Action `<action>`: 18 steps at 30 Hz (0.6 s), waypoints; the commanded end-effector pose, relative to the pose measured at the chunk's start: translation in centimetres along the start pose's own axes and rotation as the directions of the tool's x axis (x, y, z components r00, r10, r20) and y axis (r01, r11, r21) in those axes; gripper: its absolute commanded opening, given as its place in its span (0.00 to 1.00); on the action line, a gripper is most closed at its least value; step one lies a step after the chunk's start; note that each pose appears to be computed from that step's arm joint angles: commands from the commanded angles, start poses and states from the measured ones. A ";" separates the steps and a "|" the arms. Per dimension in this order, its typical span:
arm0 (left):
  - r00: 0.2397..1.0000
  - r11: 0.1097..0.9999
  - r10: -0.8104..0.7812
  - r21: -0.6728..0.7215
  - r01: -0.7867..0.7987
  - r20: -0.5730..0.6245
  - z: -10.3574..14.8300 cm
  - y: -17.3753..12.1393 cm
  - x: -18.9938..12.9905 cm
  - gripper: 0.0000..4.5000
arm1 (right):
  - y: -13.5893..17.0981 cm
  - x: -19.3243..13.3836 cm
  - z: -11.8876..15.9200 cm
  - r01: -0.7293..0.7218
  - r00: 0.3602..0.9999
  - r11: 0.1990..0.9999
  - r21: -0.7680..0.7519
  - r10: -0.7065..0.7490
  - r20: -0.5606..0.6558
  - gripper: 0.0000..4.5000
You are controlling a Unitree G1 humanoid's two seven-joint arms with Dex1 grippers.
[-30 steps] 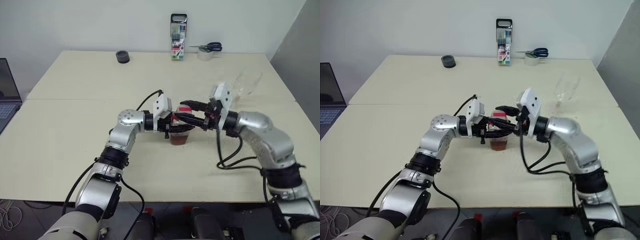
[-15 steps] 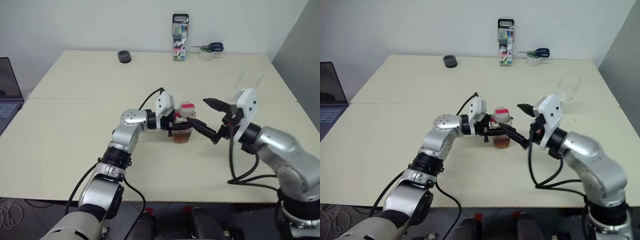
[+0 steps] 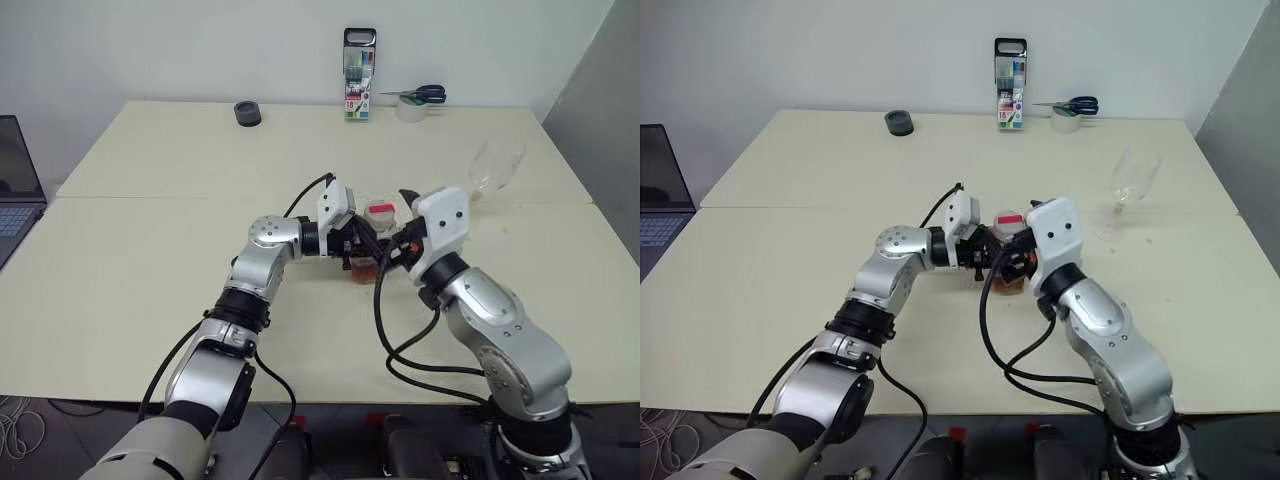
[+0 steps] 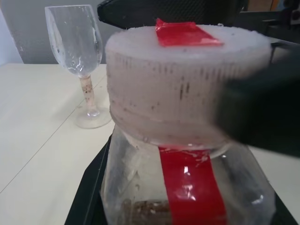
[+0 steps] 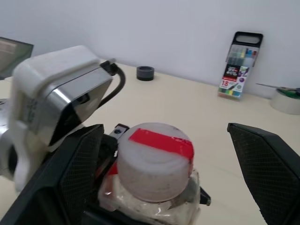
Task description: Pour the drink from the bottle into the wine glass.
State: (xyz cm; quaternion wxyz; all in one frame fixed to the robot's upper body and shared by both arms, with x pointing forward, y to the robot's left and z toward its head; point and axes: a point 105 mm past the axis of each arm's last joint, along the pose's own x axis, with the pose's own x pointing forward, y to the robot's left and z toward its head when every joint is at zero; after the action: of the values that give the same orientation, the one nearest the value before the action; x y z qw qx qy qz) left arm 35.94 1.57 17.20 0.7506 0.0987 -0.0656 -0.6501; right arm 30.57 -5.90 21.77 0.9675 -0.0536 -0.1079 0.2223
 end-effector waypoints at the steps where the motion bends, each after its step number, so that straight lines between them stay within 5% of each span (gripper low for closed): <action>1: 0.999 0.997 -0.024 0.075 0.022 0.031 1.9 0.1 0.5 0.38 | -0.1 0.3 1.4 0.033 0.997 0.999 -0.009 -0.033 0.069 1.00; 5: 0.999 0.997 -0.026 0.078 0.024 0.027 1.7 0.1 0.5 0.38 | 0.1 0.4 1.1 0.044 0.997 0.999 0.007 -0.045 0.064 0.88; 11: 0.999 0.996 -0.030 0.080 0.028 0.022 1.6 0.1 0.4 0.38 | 1.0 0.4 1.2 0.008 0.997 1.000 0.008 -0.009 0.074 0.44; 16: 0.999 0.996 -0.034 0.084 0.032 0.018 1.4 -0.1 0.3 0.38 | 1.8 0.4 1.0 -0.064 0.996 0.998 0.004 0.063 0.070 0.43; 18: 0.999 0.996 -0.041 0.086 0.040 0.016 1.3 -0.2 0.2 0.38 | 3.2 0.0 1.0 -0.219 0.972 0.976 0.011 0.218 0.084 0.43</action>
State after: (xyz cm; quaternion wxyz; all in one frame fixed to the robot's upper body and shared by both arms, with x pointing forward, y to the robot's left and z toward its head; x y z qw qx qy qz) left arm 35.71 1.44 17.35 0.7419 0.1108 -0.0781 -0.6567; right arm 30.44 -4.28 21.47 0.9579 -0.0471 -0.1142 0.2591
